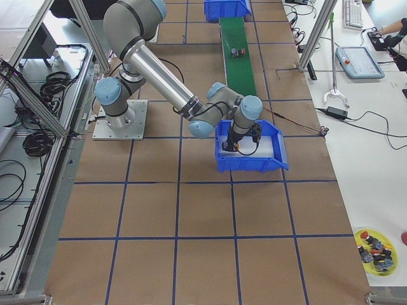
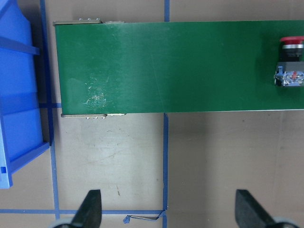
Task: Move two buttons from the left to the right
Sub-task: 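Release the yellow button in the bin and raise the right gripper, then move the right gripper back over the red button on the belt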
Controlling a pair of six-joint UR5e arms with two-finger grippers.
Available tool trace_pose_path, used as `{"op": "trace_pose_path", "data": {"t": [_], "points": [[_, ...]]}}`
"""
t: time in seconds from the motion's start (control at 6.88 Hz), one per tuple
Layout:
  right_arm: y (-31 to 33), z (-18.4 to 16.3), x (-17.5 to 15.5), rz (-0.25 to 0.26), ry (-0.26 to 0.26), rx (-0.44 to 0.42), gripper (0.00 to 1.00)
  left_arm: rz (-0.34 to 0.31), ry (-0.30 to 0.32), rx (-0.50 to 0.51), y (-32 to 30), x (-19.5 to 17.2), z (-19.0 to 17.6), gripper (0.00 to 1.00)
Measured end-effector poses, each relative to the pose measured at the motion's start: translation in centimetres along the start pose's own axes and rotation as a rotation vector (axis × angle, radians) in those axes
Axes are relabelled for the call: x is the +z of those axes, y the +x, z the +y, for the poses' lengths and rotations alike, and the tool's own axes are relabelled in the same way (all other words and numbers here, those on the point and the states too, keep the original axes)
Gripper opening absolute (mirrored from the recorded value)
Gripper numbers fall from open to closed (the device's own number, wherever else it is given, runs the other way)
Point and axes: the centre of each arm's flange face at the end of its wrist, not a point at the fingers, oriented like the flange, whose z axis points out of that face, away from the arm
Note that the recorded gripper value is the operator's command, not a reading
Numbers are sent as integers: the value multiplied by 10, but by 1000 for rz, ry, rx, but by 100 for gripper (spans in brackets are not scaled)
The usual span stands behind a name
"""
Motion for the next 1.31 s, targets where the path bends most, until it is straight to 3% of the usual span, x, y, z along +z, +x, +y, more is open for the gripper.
{"op": "trace_pose_path", "data": {"t": [0.44,0.87,1.02,1.31], "points": [[-1,-8,-45,40,68,2,99,0,-1,0,0,0,0,100],[-56,-28,-160,133,225,-68,99,-1,-1,0,0,1,0,100],[-104,-41,-188,118,268,-90,99,0,-1,0,0,1,0,100],[-225,-59,-201,-32,331,-85,99,0,0,0,0,0,0,100]]}}
